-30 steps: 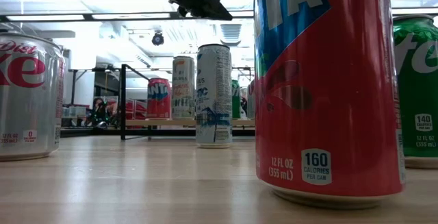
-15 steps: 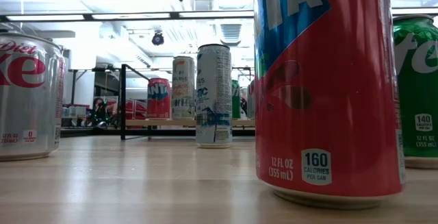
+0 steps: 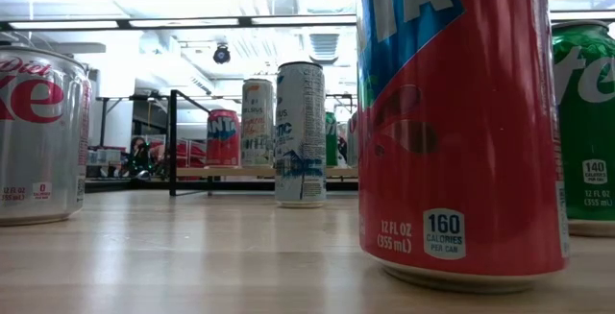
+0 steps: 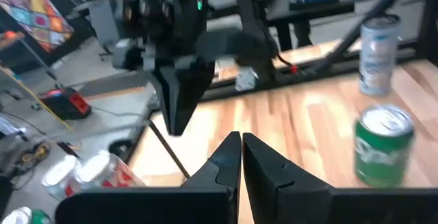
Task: Sort soda cans
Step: Put the left white blue soda can on the shelf
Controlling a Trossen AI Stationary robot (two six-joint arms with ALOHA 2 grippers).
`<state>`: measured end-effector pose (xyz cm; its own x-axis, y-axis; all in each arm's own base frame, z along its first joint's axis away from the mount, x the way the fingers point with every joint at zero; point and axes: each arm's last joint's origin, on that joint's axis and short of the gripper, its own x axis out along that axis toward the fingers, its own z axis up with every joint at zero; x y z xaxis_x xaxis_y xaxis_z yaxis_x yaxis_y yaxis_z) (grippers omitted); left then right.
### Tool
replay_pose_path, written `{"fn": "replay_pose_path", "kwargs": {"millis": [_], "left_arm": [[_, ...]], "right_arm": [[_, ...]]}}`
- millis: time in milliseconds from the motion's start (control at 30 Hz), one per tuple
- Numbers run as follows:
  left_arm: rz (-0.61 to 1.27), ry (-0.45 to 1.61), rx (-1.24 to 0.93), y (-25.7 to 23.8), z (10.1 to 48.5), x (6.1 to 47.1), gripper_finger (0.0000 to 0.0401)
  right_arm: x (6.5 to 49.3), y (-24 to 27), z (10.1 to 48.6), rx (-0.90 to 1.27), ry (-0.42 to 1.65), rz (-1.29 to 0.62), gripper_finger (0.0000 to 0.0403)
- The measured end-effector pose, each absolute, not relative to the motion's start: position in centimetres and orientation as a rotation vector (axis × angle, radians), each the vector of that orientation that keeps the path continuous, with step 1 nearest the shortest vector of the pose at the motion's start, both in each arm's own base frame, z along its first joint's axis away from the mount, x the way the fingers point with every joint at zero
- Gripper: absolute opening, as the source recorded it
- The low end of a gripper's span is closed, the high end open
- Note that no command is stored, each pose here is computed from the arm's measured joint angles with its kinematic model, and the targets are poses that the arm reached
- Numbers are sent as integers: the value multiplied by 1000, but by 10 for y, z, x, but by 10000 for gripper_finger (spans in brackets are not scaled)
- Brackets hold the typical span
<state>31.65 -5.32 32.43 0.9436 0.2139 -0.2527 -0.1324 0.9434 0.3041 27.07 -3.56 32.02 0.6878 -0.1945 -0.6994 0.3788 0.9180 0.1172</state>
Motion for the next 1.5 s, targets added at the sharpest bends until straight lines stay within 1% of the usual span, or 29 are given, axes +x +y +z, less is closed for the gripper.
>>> {"fn": "replay_pose_path", "kwargs": {"millis": [167, 367, 567, 733, 833, 933, 1033, 1267, 1367, 1433, 1500], "left_arm": [[154, 360, 283, -59, 318, 311, 0], [161, 390, 181, -63, 315, 309, 0], [177, 451, 68, -64, 308, 305, 0], [126, 515, 54, -65, 303, 303, 0], [123, 517, 53, -65, 303, 303, 12], [125, 516, 47, -65, 303, 303, 46], [128, 515, 33, -65, 303, 303, 96], [174, 529, 14, -65, 296, 307, 251], [179, 556, 39, -64, 289, 312, 309], [186, 594, 62, -62, 281, 315, 336], [202, 634, 79, -58, 271, 320, 353]], "right_arm": [[273, -16, 326, 261, 739, -230, 11], [273, 4, 328, 300, 755, -155, 11], [266, 26, 322, 324, 848, -118, 11], [257, 39, 317, 321, 942, -106, 11], [255, 44, 316, 314, 954, -95, 11], [255, 47, 316, 304, 955, -82, 11], [254, 50, 316, 292, 957, -75, 11], [252, 58, 314, 266, 968, -45, 11], [252, 60, 314, 260, 968, -36, 11], [252, 60, 314, 255, 968, -33, 11], [252, 60, 314, 252, 966, -32, 11]]}}
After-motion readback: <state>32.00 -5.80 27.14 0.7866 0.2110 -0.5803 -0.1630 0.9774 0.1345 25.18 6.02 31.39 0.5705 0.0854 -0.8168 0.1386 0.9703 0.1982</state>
